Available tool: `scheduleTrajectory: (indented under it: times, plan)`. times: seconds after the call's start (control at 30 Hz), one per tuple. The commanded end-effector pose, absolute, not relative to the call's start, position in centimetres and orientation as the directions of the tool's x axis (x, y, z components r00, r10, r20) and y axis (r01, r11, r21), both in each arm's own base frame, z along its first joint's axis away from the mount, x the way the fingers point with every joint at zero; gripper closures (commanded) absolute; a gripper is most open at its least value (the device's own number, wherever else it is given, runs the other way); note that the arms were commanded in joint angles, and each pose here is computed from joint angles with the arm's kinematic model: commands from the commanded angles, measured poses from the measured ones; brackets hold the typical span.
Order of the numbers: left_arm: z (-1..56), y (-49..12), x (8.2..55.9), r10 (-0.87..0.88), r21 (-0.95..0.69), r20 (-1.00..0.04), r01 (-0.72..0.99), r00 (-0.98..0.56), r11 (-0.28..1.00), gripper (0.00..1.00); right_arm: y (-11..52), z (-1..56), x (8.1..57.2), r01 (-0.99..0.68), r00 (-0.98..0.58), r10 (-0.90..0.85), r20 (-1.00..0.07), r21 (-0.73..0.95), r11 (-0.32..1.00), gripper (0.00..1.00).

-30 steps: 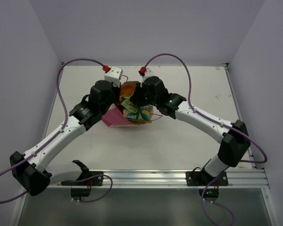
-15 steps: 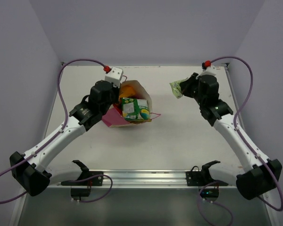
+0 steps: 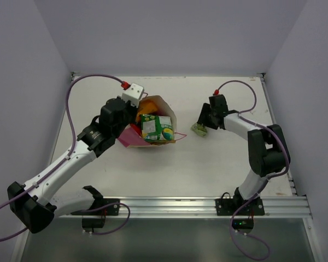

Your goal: Take the snacks out of the paper bag

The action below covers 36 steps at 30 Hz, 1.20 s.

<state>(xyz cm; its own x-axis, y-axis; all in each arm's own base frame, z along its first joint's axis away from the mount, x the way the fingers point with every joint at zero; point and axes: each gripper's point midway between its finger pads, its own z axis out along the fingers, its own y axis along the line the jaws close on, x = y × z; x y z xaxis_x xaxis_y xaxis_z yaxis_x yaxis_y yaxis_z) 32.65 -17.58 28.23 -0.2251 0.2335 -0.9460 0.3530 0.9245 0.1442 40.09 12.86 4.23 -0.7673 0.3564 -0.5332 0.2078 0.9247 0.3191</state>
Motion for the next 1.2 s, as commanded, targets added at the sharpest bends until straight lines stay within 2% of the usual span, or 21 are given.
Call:
scheduleTrajectory:
  times: [0.0,0.1,0.2,0.27,0.37,0.47,0.57,0.87,1.0,1.03,1.07,1.1,1.17]
  plan:
    - [30.0,-18.1,32.8,0.223,0.151,-0.962,0.376,-0.156,0.914,1.00,12.6,9.8,41.5,0.159,-0.697,0.343,-0.630,0.331,0.930,0.42]
    - [30.1,-18.3,33.1,0.222,0.151,-0.963,0.374,-0.155,0.915,1.00,12.7,16.1,39.9,0.078,-0.661,0.303,-0.686,0.339,0.937,0.15]
    - [30.3,-18.5,33.4,0.221,0.151,-0.964,0.377,-0.149,0.914,1.00,15.0,20.9,38.0,-0.031,-0.636,0.240,-0.733,0.335,0.942,0.07]
    - [30.3,-18.7,33.7,0.225,0.155,-0.963,0.374,-0.149,0.914,1.00,17.8,25.2,36.0,-0.145,-0.582,0.188,-0.791,0.328,0.933,0.06]
    - [30.5,-18.8,34.2,0.229,0.164,-0.962,0.362,-0.146,0.918,1.00,21.8,28.5,33.2,-0.258,-0.555,0.158,-0.817,0.349,0.901,0.06]
    - [30.8,-19.0,34.6,0.225,0.162,-0.964,0.357,-0.143,0.920,1.00,25.8,29.7,31.3,-0.344,-0.550,0.124,-0.826,0.359,0.868,0.07]
    - [30.9,-19.2,34.8,0.220,0.156,-0.965,0.359,-0.145,0.920,1.00,28.6,29.6,30.6,-0.374,-0.573,0.083,-0.815,0.350,0.859,0.08]
    - [30.9,-19.2,34.6,0.210,0.143,-0.965,0.359,-0.156,0.922,1.00,33.9,22.0,30.9,-0.389,-0.670,-0.057,-0.741,0.285,0.876,0.09]
    - [30.5,-19.2,34.6,0.212,0.140,-0.963,0.361,-0.166,0.922,1.00,33.9,19.7,31.4,-0.361,-0.690,-0.073,-0.720,0.255,0.897,0.18]
    - [30.5,-19.2,34.6,0.212,0.140,-0.963,0.361,-0.166,0.922,1.00,33.9,19.6,31.5,-0.357,-0.690,-0.073,-0.720,0.250,0.900,0.30]
    - [30.5,-19.2,34.6,0.213,0.141,-0.963,0.360,-0.167,0.922,1.00,33.8,19.6,31.6,-0.355,-0.688,-0.069,-0.722,0.251,0.901,0.37]
    - [30.4,-19.1,34.6,0.213,0.142,-0.962,0.356,-0.169,0.924,1.00,33.8,19.9,31.6,-0.359,-0.682,-0.069,-0.728,0.252,0.899,0.52]
    - [30.4,-19.0,34.6,0.217,0.147,-0.961,0.351,-0.169,0.925,1.00,33.7,21.1,31.5,-0.366,-0.663,-0.052,-0.746,0.264,0.892,0.68]
